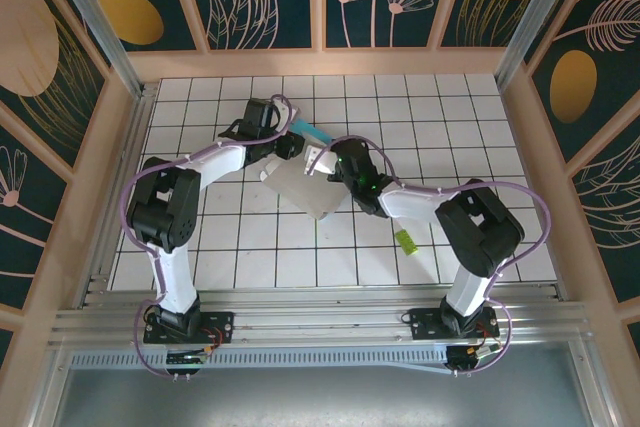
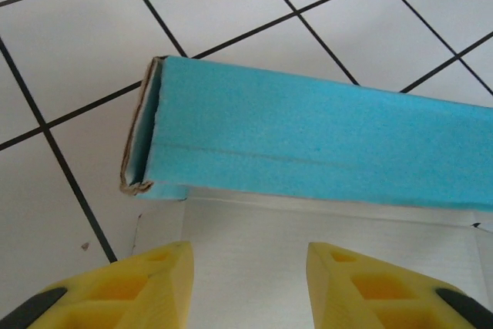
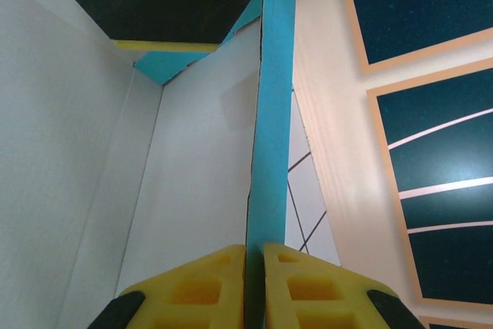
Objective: Fold the paper box
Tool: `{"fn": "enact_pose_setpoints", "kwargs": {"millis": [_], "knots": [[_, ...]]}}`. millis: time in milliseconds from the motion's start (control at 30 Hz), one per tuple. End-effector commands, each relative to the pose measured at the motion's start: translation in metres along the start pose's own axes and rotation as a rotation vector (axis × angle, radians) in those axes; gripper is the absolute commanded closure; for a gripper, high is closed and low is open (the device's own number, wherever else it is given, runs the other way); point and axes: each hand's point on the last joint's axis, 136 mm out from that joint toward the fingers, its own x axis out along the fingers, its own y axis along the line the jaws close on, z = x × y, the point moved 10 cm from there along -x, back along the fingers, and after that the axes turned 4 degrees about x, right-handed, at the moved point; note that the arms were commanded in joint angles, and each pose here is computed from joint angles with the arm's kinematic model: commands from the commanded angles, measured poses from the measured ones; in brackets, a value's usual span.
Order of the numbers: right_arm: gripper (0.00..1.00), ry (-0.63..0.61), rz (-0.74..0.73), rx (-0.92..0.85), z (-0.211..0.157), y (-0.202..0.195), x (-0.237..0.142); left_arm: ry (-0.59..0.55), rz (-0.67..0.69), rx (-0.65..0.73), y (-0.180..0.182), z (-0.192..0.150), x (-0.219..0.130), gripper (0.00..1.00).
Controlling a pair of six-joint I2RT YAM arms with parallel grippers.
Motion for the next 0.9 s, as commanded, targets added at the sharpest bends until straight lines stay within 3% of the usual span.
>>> {"fn": "enact_pose_setpoints", "kwargs": {"millis": [0, 167, 367, 500, 633, 867], "knots": [[0.87, -0.009, 0.102, -0.017, -0.008, -0.007, -0.002, -0.054, -0.041, 0.004, -0.007, 0.013, -0.024, 0.53], [0.87, -0.112, 0.115, -0.062, -0.012, -0.031, -0.002, -0.156, 0.01, -0.083, -0.019, 0.012, -0.082, 0.35], [0.9, -0.269, 0.233, -0.165, -0.012, -0.032, -0.003, -0.256, 0.151, -0.346, -0.024, 0.009, -0.145, 0.01], [0.9, -0.322, 0.242, -0.235, -0.009, -0.02, -0.003, -0.233, 0.231, -0.534, -0.014, 0.006, -0.162, 0.01], [0.84, -0.329, 0.218, -0.261, -0.005, -0.011, -0.007, -0.198, 0.18, -0.701, -0.002, -0.001, -0.159, 0.01], [0.63, -0.363, 0.178, -0.198, 0.004, -0.016, -0.024, -0.118, 0.131, -0.704, 0.005, -0.005, -0.136, 0.04]]}}
